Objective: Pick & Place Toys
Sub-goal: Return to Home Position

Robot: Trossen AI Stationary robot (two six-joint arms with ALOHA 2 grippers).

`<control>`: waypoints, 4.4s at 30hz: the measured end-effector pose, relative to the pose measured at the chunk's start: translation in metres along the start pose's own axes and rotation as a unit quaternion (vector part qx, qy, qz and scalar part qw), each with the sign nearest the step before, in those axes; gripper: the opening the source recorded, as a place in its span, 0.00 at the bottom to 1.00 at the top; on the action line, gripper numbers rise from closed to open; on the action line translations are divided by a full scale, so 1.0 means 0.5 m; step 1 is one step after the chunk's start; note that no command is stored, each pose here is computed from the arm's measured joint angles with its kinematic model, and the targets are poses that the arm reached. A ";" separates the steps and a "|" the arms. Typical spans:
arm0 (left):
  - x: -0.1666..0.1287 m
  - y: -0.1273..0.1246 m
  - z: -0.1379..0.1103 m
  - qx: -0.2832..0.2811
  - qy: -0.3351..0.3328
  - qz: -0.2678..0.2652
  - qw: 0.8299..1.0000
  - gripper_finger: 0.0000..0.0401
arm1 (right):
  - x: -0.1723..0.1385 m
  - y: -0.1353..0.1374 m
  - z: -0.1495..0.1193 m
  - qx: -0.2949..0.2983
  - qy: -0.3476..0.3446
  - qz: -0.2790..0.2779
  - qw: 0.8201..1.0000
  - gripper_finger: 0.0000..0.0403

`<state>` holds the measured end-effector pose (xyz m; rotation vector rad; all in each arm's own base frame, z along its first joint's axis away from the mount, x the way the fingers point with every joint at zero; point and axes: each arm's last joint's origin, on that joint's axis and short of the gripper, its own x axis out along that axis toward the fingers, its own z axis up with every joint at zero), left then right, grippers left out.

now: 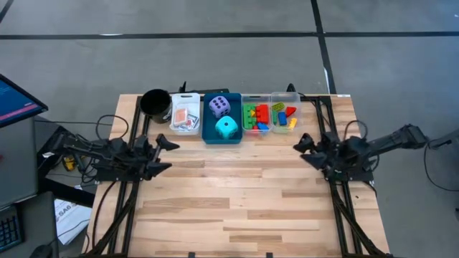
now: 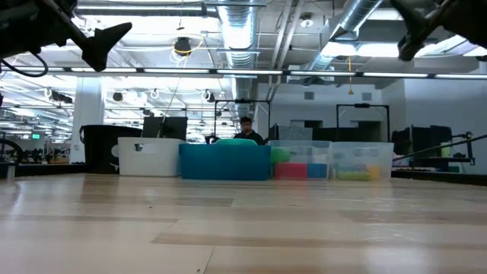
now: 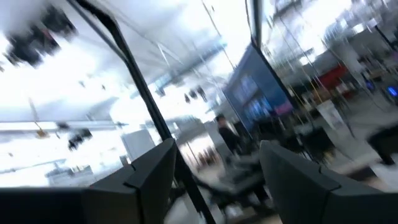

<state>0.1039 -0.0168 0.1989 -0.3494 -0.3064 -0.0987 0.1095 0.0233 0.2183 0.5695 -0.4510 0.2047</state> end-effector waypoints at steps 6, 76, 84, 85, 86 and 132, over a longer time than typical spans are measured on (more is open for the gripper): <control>-0.001 0.002 -0.005 0.002 0.012 0.004 1.000 0.98 | -0.020 -0.013 -0.006 -0.010 0.021 -0.023 0.999 0.57; -0.025 0.012 -0.067 0.026 0.176 0.034 0.984 0.98 | -0.067 -0.095 -0.056 -0.067 0.189 -0.224 0.954 0.57; -0.025 0.012 -0.067 0.026 0.175 0.034 0.984 0.98 | -0.067 -0.095 -0.056 -0.067 0.189 -0.224 0.954 0.57; -0.025 0.012 -0.067 0.026 0.175 0.034 0.984 0.98 | -0.067 -0.095 -0.056 -0.067 0.189 -0.224 0.954 0.57; -0.025 0.012 -0.067 0.026 0.175 0.034 0.984 0.98 | -0.067 -0.095 -0.056 -0.067 0.189 -0.224 0.954 0.57; -0.025 0.012 -0.067 0.026 0.176 0.034 0.984 0.98 | -0.067 -0.095 -0.056 -0.067 0.189 -0.224 0.954 0.57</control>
